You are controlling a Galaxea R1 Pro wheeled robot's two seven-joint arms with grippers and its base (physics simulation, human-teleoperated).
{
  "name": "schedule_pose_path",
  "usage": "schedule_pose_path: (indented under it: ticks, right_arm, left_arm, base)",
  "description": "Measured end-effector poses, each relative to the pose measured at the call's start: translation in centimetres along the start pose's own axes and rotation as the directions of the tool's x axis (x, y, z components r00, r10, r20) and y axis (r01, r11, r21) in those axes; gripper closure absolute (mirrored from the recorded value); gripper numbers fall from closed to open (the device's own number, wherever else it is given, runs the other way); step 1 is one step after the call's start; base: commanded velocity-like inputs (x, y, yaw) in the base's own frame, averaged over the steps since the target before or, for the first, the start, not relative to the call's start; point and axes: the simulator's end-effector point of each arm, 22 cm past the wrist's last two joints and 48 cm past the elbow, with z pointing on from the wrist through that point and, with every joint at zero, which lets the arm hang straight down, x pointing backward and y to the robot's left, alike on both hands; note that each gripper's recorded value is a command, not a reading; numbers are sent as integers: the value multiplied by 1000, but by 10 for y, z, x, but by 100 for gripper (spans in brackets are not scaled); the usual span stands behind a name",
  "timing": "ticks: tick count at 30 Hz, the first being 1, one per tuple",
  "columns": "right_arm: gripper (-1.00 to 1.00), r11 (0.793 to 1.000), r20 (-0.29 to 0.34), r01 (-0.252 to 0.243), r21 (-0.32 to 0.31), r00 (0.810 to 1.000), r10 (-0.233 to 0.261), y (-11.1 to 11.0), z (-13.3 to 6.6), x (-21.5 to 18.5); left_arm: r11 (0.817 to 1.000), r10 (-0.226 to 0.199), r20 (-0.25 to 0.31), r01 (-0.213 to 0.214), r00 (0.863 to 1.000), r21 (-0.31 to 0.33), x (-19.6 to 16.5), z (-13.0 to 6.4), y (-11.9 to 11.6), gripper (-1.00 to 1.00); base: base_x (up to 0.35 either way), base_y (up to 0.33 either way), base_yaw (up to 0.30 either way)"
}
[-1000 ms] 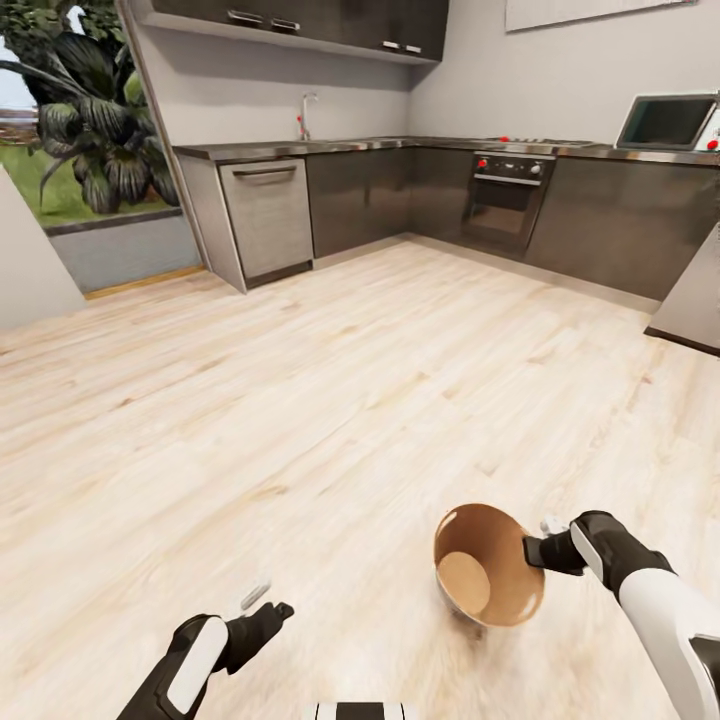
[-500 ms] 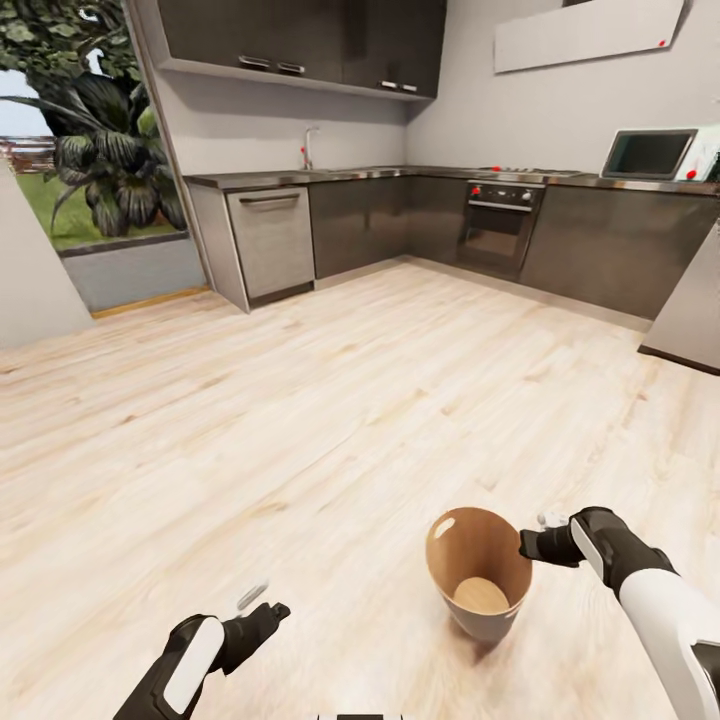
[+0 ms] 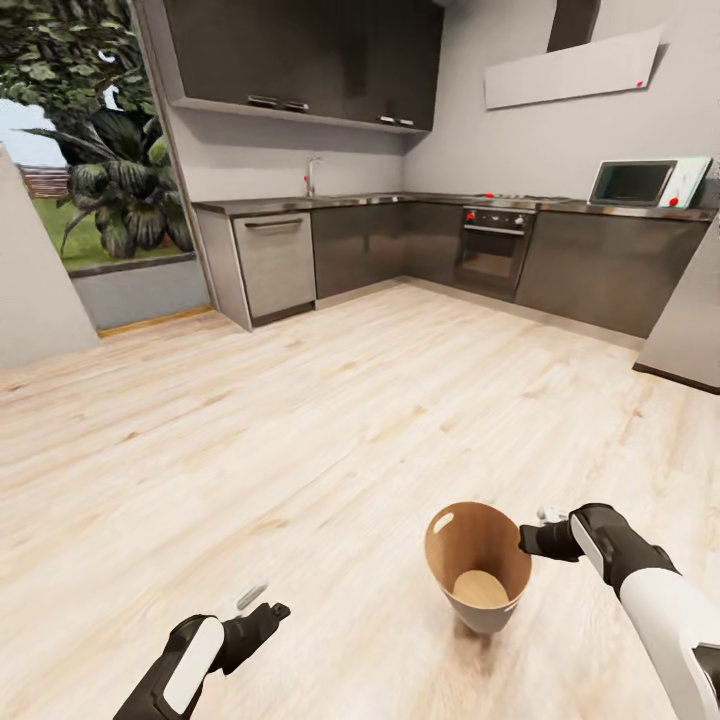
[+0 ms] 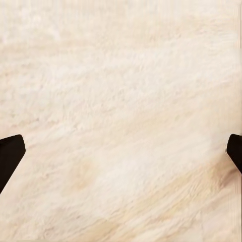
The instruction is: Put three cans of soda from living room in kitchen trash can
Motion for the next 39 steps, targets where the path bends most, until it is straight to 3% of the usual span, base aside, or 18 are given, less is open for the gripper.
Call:
schedule_pose_path:
  ticks: [3,5,6,7,10,11,15,19,32,36,39]
  right_arm:
    - [100,1000,-90,-31,2,995,31,7,-18,7]
    - [100,1000,-31,14,27,999,-13,6,-34,1]
    - [100,999,-11,33,38,999,-33,9,-39,-7]
    - [100,999,-9,29,25,1000,-28,13,-41,-8]
    - [100,1000,4,12,-19,1000,-12,28,-46,-12]
    - [100,999,13,39,-9,999,-39,36,-46,-15]
    - [100,996,24,76,-42,997,-75,62,-51,-18]
    - [100,993,69,121,-13,990,-120,66,-66,-33]
    - [100,990,131,140,-34,982,-134,86,-95,-48]
    - [100,985,133,165,-56,979,-156,103,-99,-45]
    - [100,983,137,179,-35,975,-173,102,-104,-48]
  left_arm:
    - [1000,-4,5,4,1000,1,0,-4,2,-100]
    - [1000,-28,24,29,999,-5,-9,-10,15,-100]
    - [995,-100,54,101,993,-13,-21,-15,32,-100]
    - [993,-120,65,121,991,-11,-24,-18,36,-100]
    - [990,-142,94,144,985,-9,-30,-23,40,-100]
    - [989,-148,102,149,984,-9,-33,-24,42,-100]
    - [989,-146,116,147,982,1,-37,-30,38,-100]
    - [989,-146,130,147,981,4,-43,-36,37,-100]
    - [989,-145,168,141,975,33,-58,-54,29,-100]
    - [987,-160,186,154,970,45,-65,-61,29,-100]
    - [987,-162,192,155,968,49,-69,-66,26,-100]
  base:
    - [0,0,71]
    - [0,0,285]
    - [0,0,296]
    - [0,0,297]
    - [0,0,298]
    - [0,0,298]
    - [0,0,298]
    - [0,0,298]
    - [0,0,298]
    - [0,0,298]
    - [0,0,298]
